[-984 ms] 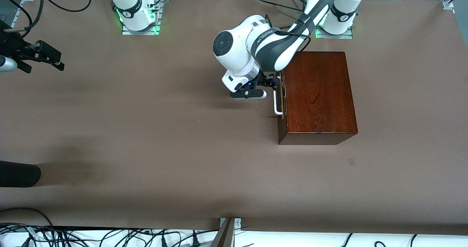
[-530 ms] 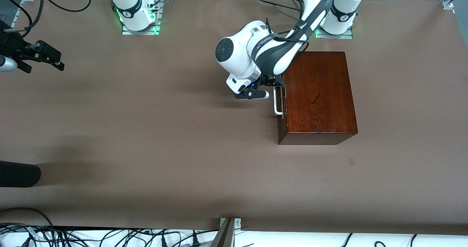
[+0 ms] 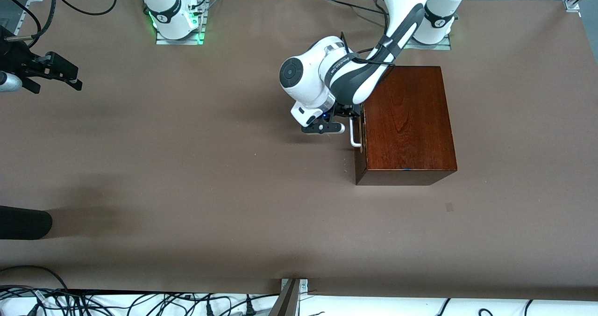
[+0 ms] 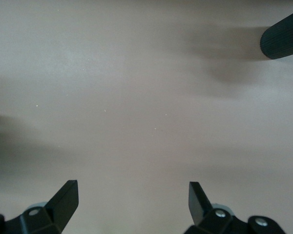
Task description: Open drawer, take yellow block, close drawer
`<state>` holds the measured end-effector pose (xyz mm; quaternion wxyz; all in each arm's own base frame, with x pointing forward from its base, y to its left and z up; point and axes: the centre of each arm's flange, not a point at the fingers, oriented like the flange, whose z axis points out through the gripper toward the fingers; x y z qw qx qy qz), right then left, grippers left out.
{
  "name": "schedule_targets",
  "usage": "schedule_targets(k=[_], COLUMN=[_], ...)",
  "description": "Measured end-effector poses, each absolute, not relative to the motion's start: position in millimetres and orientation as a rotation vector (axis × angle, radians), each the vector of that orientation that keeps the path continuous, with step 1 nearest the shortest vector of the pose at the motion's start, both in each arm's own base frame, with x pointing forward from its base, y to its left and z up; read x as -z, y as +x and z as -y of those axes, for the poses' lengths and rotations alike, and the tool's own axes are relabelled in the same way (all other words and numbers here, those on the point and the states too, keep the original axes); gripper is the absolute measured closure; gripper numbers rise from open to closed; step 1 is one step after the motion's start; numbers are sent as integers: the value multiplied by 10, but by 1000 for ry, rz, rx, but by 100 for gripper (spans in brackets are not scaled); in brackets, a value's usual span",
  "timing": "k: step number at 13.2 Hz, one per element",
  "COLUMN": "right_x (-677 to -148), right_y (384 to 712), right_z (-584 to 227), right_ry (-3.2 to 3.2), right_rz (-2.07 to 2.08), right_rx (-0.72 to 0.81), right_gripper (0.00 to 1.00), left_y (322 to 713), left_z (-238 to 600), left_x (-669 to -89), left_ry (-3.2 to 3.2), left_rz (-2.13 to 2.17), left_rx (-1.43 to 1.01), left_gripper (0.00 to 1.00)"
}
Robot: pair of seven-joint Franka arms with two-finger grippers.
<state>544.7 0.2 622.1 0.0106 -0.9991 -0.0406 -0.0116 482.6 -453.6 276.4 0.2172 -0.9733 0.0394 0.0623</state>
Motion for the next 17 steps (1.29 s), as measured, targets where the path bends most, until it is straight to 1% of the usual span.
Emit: schedule_targets(k=[15, 17], right_x=[-6221, -6219], right_y=[5447, 5448], right_z=[-1, 4], right_ry=[-3118, -3118], right_rz=[126, 125], right_rx=[36, 36], right_gripper=[0, 0], left_y=[4912, 4876], left_z=[4736, 4808], left_x=[-2631, -2595], left_ry=[-2827, -2844], left_rz=[-75, -83], left_rx=[-54, -39], left_gripper=[0, 0])
